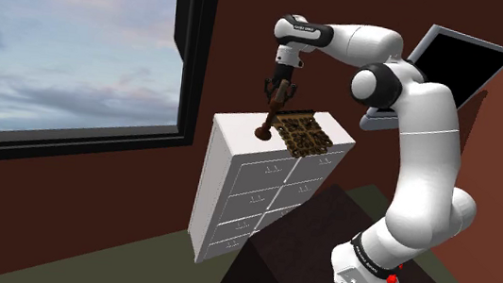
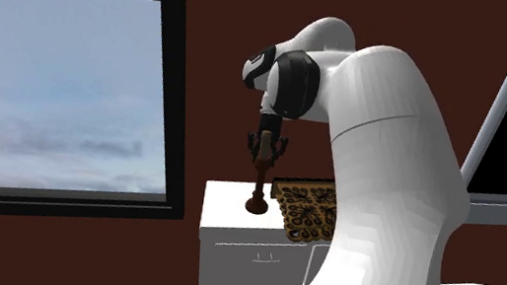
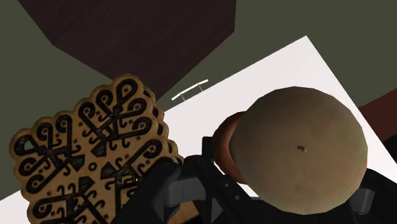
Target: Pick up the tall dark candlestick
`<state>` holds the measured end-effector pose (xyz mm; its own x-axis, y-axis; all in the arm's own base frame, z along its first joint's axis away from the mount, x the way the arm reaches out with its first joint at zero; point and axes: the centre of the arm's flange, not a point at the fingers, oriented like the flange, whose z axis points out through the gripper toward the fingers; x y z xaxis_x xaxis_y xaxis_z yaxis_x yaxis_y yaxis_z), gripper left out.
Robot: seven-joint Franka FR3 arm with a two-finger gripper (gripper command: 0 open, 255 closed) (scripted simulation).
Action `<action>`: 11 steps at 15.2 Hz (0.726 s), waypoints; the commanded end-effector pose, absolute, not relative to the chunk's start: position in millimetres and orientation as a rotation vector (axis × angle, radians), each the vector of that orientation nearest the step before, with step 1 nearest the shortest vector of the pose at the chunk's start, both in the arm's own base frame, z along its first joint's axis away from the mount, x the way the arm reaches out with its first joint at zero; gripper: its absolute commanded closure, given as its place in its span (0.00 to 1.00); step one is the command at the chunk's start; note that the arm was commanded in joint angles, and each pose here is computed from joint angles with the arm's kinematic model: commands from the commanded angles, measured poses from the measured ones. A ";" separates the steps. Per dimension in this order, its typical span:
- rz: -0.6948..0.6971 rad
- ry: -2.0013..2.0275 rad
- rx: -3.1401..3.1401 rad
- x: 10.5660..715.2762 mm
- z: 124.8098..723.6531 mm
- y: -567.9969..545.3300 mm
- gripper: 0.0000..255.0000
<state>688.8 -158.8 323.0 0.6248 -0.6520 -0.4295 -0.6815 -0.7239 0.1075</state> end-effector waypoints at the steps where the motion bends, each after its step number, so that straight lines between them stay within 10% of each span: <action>1: 0.695 1.140 -2.772 689.2 327.3 -158.6 1.00; 11: 0.695 1.140 -2.772 689.2 380.1 -158.6 1.00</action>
<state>687.1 -154.7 373.7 0.6179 -0.6493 -0.4435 -0.6788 -0.7251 0.1159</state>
